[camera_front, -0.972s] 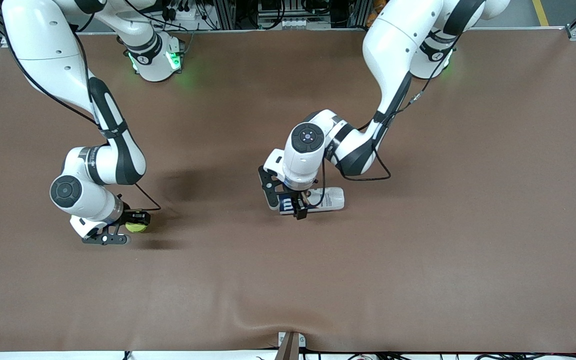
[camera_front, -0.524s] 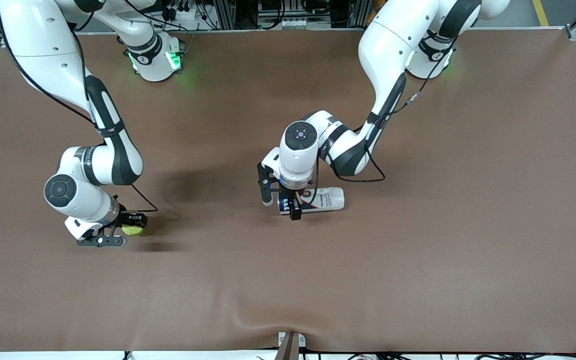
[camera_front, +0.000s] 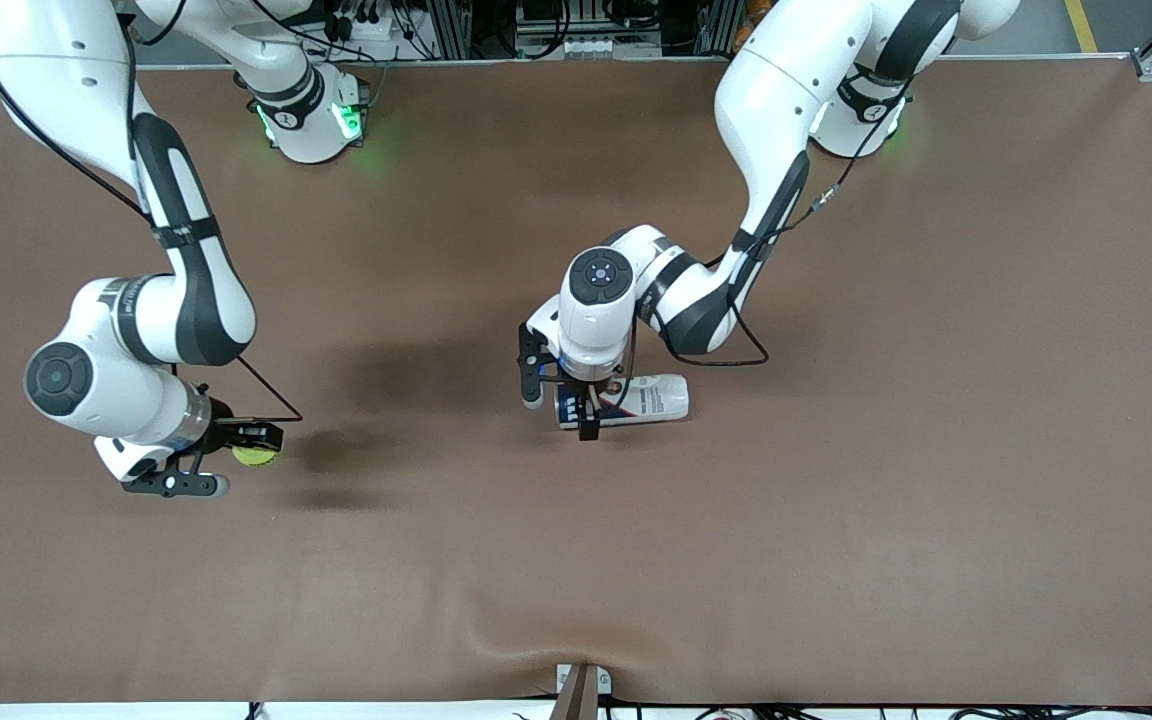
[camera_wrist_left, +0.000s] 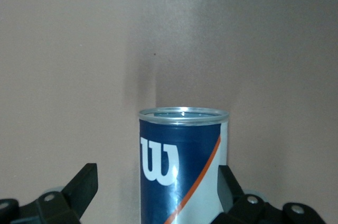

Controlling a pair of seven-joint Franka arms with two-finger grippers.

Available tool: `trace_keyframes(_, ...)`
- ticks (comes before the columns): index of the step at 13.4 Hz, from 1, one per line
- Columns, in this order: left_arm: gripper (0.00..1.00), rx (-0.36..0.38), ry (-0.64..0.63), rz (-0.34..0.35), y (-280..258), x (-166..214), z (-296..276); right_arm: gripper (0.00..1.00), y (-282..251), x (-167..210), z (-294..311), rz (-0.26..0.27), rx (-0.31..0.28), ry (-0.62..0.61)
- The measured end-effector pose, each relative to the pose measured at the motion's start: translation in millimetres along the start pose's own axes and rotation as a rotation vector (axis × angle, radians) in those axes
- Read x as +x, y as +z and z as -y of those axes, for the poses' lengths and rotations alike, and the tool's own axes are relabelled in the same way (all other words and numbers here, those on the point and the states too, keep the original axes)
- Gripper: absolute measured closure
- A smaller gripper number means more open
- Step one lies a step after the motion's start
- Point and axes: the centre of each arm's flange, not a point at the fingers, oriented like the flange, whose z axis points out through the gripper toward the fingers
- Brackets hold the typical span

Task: Insert tennis ball vertically with right arm
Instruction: 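Lift the ball with the right gripper while the left gripper stands the can upright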

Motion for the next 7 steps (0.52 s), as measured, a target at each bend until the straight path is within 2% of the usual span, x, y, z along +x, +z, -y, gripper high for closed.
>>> trace_keyframes(7,0.0,-0.032,0.006,0.022,29.6,-2.7,-11.1,0.33,-51.6,3.9,30.2,0.064,0.085,0.051)
